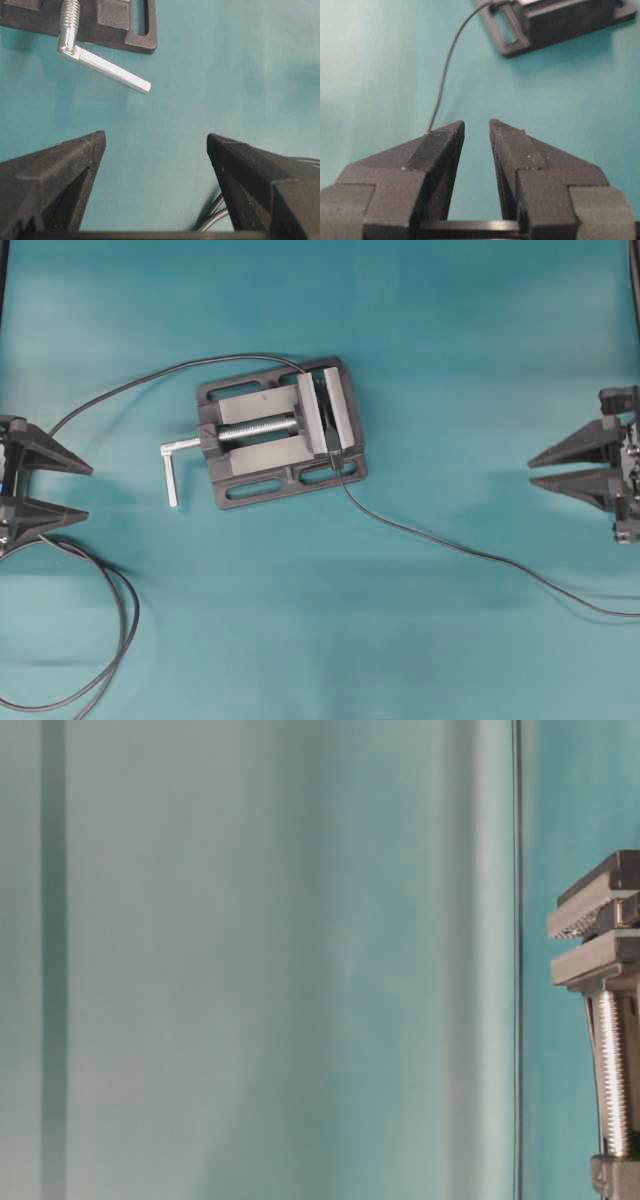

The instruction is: Insert the USB cable into the fixed female connector.

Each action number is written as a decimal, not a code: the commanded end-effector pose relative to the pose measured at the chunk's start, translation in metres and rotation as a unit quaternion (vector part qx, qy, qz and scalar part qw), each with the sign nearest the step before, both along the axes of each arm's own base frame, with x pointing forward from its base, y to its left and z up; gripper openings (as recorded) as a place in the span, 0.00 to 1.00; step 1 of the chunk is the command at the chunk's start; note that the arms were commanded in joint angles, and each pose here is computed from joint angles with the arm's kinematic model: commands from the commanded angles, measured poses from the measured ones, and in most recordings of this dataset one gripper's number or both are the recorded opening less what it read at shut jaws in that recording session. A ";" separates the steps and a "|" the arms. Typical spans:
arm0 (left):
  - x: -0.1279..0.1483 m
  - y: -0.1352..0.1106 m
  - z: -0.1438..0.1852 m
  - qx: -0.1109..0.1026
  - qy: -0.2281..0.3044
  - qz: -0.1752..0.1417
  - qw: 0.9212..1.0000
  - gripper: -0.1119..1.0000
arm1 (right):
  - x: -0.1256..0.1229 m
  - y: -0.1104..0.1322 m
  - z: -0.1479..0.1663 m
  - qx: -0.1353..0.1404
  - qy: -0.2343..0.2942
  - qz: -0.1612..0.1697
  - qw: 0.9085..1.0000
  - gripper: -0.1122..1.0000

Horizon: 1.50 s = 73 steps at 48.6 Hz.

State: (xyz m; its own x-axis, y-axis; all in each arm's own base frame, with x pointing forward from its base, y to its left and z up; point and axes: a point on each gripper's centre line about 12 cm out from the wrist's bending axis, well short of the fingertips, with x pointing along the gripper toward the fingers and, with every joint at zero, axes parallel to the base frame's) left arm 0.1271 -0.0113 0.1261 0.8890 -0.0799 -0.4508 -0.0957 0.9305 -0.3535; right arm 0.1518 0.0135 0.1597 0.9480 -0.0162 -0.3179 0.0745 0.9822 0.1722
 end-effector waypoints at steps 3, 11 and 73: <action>0.002 0.000 0.003 -0.003 0.000 0.004 1.000 1.00 | -0.001 0.011 -0.003 0.013 0.022 0.042 0.999 0.41; 0.002 0.000 0.003 -0.004 0.000 0.004 1.000 1.00 | -0.009 0.032 -0.014 0.041 0.071 0.128 0.988 0.41; 0.002 0.000 0.003 -0.004 0.000 0.004 1.000 1.00 | -0.005 0.036 -0.003 -0.175 0.015 0.222 0.959 0.41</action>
